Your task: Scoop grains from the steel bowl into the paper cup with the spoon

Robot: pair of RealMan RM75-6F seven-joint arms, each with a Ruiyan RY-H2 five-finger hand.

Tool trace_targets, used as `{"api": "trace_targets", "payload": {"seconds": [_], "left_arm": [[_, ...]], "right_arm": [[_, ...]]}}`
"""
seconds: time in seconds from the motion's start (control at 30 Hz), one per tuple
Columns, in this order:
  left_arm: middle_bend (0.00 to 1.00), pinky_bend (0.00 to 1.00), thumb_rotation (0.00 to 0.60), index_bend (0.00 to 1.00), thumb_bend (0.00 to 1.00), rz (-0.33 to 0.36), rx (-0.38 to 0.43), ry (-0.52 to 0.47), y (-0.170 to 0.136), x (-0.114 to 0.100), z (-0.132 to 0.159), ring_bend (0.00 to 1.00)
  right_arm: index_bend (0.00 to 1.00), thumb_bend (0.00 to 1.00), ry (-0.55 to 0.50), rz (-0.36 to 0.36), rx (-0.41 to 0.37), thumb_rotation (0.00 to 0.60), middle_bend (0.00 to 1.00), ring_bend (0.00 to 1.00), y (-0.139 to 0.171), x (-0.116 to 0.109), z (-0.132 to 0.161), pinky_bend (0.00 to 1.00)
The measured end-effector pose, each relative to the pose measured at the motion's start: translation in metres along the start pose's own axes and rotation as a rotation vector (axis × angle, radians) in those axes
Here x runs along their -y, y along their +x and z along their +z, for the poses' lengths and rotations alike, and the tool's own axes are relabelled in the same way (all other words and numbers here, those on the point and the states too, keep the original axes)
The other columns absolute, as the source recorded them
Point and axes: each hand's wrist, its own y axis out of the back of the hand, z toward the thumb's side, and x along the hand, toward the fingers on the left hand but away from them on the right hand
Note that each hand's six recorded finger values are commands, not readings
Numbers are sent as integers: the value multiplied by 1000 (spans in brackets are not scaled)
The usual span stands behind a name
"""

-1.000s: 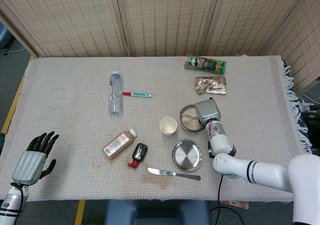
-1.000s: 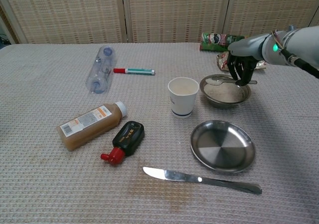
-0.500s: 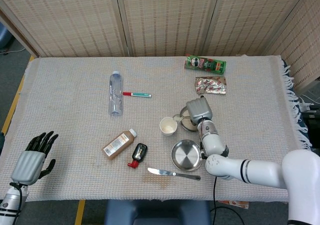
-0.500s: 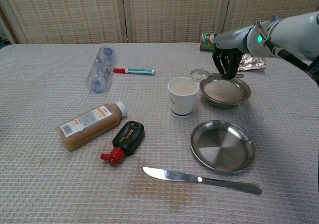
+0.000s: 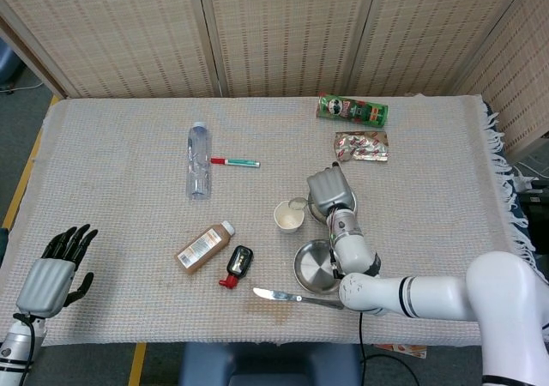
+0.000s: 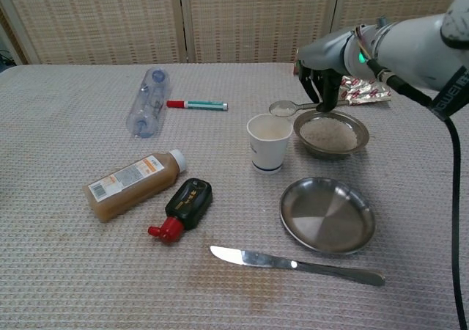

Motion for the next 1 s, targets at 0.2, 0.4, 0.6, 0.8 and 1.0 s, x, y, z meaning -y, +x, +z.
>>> {"api": "trace_targets", "payload": {"seconds": [0.2, 0.4, 0.6, 0.8, 1.0], "left_arm": [[0, 119, 600, 0, 432, 3, 9, 2, -1, 0, 3, 0], [0, 119, 600, 0, 432, 8, 7, 0, -2, -2, 2, 0], [0, 119, 600, 0, 431, 7, 8, -3, -2, -2, 2, 0], [0, 120, 600, 0, 431, 6, 13, -4, -2, -2, 3, 0], [0, 119, 600, 0, 431, 10, 15, -8, -3, -4, 3, 0]], "right_arm": [[668, 333, 90, -25, -1, 600, 549, 338, 6, -3, 14, 212], [669, 333, 154, -47, -18, 600, 549, 338, 8, -3, 30, 212], [669, 333, 250, -98, -3, 600, 549, 338, 10, -9, 36, 212], [668, 333, 357, -159, 18, 600, 549, 338, 13, -15, 41, 212], [669, 333, 500, -208, 29, 600, 549, 338, 15, -15, 51, 212]]}}
